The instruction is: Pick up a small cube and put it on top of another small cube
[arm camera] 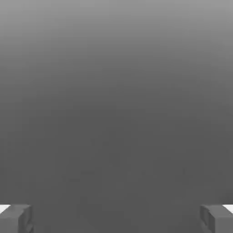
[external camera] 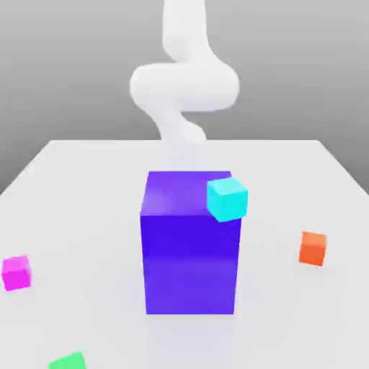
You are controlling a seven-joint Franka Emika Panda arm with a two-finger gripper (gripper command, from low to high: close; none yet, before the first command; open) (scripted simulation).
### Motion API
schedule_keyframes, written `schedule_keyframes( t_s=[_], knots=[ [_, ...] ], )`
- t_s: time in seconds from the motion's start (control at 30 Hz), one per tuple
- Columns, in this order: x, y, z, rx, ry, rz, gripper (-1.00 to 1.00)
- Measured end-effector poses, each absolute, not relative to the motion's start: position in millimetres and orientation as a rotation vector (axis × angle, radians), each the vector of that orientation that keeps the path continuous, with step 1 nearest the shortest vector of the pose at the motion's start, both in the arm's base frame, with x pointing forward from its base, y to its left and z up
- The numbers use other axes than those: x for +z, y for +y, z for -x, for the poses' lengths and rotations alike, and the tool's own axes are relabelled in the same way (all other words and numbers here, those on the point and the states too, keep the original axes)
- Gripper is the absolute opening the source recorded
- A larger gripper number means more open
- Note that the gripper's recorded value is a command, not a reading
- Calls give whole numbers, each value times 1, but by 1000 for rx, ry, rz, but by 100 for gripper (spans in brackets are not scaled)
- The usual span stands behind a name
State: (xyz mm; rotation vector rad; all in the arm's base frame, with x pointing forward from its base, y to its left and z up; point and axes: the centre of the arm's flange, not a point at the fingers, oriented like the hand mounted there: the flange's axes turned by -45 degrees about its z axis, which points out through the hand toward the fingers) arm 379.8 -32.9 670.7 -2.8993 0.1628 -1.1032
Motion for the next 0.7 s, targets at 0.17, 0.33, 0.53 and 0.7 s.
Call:
schedule_keyframes(
  t_s=[0.17, 0.33, 0.53, 0.7],
  knots=[
    [579, -105, -426, -871, 472, 2897, 0],
    [481, -176, -440, -656, 789, 2862, 0],
    [363, -255, -416, -406, 1181, 2780, 0],
    [270, -317, -356, -201, 1541, 2665, 0]
  ],
)
